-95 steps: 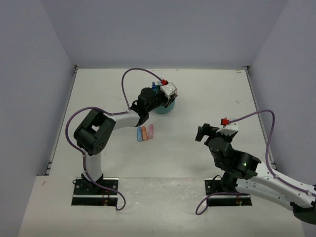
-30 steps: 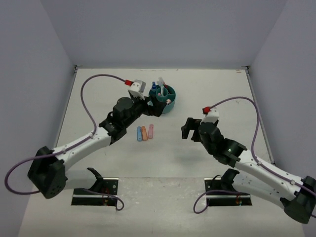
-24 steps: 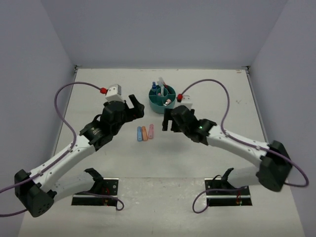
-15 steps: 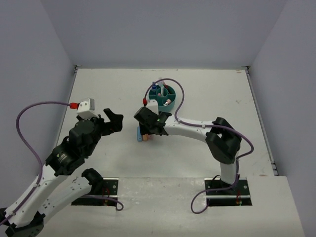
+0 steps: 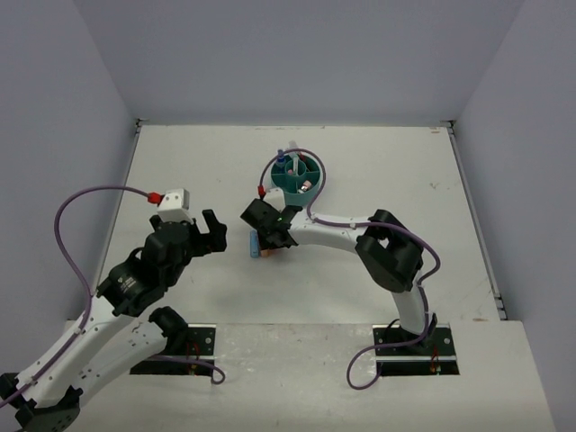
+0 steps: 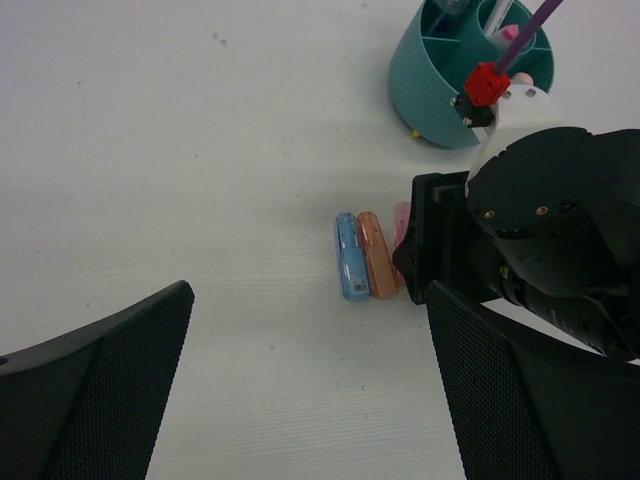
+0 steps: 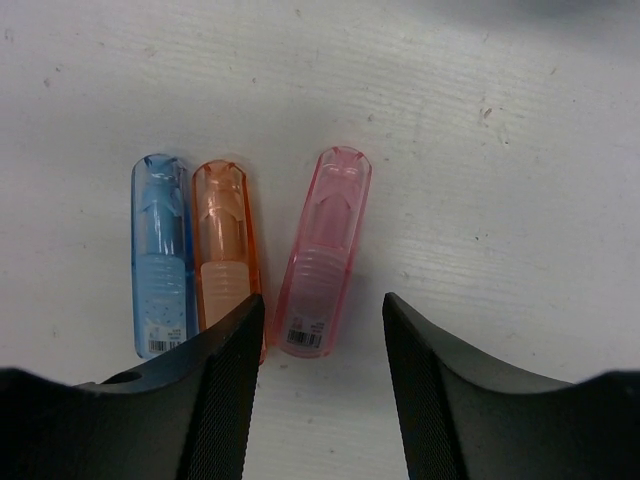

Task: Sort the stationery into containers
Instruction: Pick up the pen from the center of the board.

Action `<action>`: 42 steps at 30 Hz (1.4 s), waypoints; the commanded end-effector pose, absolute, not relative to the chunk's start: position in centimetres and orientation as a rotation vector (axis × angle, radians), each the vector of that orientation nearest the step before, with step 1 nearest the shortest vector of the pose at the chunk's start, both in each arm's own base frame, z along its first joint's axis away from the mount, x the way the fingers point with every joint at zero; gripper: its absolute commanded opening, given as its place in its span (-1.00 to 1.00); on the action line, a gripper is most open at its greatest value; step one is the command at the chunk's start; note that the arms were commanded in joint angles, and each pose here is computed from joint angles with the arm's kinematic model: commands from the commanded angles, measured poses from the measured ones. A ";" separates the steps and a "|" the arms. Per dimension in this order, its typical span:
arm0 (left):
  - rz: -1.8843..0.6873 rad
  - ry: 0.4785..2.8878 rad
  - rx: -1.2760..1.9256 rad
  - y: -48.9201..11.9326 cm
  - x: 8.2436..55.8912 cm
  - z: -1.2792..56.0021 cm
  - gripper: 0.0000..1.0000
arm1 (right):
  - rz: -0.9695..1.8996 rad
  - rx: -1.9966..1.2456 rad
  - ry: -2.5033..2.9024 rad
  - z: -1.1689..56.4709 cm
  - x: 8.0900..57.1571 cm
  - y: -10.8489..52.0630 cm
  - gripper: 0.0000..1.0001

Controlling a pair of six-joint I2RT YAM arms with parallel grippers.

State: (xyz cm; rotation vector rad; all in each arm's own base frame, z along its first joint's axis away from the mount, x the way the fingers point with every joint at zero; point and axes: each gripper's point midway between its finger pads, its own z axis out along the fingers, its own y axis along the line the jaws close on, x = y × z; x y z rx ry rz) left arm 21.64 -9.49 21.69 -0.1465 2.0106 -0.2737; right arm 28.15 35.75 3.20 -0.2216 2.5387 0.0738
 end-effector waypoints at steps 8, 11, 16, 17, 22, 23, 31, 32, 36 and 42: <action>-0.298 1.965 -0.135 -9.2 21.3 22.6 1.00 | 0.078 -0.206 2.603 0.5 28.2 34.9 -0.49; -0.310 1.973 -0.150 -9.5 21.4 22.5 1.00 | 0.075 -0.228 2.589 1.1 27.8 34.2 -0.74; -0.591 1.993 -0.151 -14.5 21.7 21.7 1.00 | 0.123 -0.337 2.410 5.3 27.5 33.2 -1.00; -0.628 2.004 -0.159 -15.1 21.7 20.9 1.00 | 0.152 -0.368 2.361 7.0 27.3 33.4 -1.00; -1.156 1.776 0.019 -22.9 20.9 23.3 1.00 | 0.418 -0.535 1.914 14.8 24.2 33.7 -1.00; -1.187 1.764 0.035 -23.5 20.9 23.5 1.00 | 0.444 -0.541 1.867 15.9 23.7 33.7 -1.00; -1.336 1.798 0.083 -27.3 21.9 22.3 0.87 | 0.504 -0.550 1.693 19.6 20.8 33.5 -1.00; -1.337 1.800 0.086 -27.5 22.0 22.2 0.83 | 0.505 -0.547 1.687 19.9 20.7 33.5 -1.00; -1.331 1.806 0.079 -27.4 22.1 21.3 0.41 | 0.525 -0.541 1.659 21.0 20.3 33.6 -1.00; -1.290 1.823 0.076 -27.3 22.5 20.5 -0.55 | 0.561 -0.571 1.642 21.5 19.7 34.3 -1.00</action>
